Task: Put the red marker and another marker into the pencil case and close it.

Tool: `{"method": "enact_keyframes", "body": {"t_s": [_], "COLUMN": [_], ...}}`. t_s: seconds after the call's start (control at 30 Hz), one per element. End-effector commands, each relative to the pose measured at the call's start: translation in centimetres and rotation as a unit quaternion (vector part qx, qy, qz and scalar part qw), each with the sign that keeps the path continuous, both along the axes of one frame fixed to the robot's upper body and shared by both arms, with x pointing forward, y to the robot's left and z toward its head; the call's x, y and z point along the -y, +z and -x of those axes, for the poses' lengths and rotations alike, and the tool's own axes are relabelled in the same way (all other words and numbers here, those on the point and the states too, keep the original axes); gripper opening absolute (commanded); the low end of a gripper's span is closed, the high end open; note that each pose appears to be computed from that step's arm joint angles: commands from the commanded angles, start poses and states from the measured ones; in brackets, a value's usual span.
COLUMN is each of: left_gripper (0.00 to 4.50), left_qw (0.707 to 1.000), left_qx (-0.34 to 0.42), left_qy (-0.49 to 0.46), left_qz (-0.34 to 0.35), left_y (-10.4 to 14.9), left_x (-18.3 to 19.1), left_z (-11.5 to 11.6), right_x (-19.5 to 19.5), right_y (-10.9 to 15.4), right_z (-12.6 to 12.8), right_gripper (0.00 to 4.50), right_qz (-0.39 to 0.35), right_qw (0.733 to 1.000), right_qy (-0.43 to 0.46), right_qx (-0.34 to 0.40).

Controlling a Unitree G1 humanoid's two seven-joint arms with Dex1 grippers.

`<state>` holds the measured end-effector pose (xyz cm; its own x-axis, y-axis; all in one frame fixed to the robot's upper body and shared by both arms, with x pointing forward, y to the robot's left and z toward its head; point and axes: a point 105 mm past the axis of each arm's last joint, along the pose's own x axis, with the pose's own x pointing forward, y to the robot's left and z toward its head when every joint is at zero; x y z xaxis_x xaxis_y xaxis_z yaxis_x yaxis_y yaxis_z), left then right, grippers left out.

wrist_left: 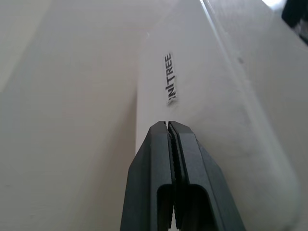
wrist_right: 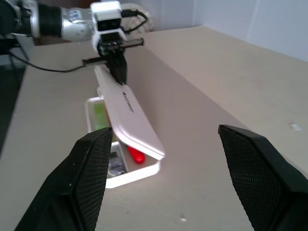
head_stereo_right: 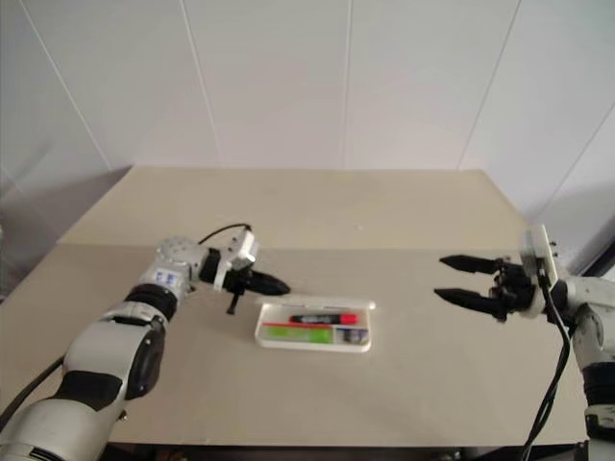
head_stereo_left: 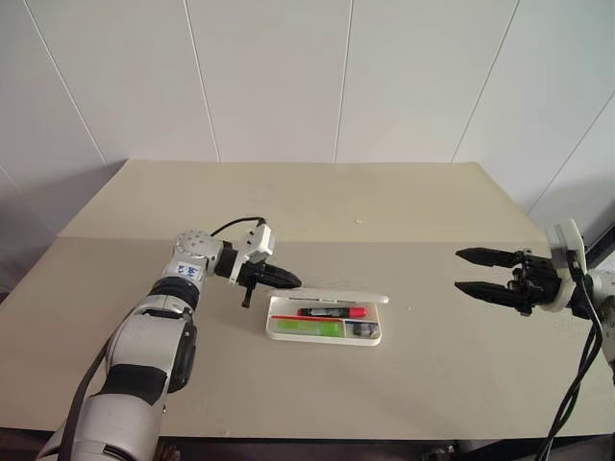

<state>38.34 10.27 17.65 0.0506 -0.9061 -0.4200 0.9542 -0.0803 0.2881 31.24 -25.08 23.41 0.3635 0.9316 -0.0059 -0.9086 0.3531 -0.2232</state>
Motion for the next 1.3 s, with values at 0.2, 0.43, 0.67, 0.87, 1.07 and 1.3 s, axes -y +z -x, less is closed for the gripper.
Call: {"method": "enact_keyframes", "body": {"t_s": [0.2,0.43,0.67,0.87,1.07,1.3], "left_gripper": [0.05,0.05,0.05,0.05,0.05,0.05], "left_qw": [0.994,0.986,0.975,0.967,0.982,0.993], "left_qx": [0.006,0.016,0.047,0.070,0.095,0.074], "left_qy": [-0.086,-0.114,-0.126,-0.147,-0.088,-0.002], "left_qz": [-0.069,-0.119,-0.176,-0.196,-0.136,0.088], "left_y": [-1.5,-2.9,-3.8,-4.3,-2.9,1.7], "left_x": [0.3,0.4,0.1,0.4,1.8,2.2], "left_z": [1.7,2.3,2.2,2.4,1.0,-0.2], "right_x": [-0.1,-0.5,-0.4,-0.6,-0.9,-1.5], "right_y": [2.4,1.7,1.5,1.7,1.6,0.5], "right_z": [1.6,2.3,2.6,2.3,2.3,3.0], "right_gripper": [4.50,4.50,4.50,4.50,4.50,4.50], "right_qz": [0.000,0.002,0.009,0.009,0.011,0.002], "right_qw": [0.998,0.997,0.997,0.997,0.996,0.995], "right_qy": [0.057,0.075,0.079,0.081,0.087,0.101], "right_qx": [0.034,0.019,0.013,0.017,0.017,0.002]}}
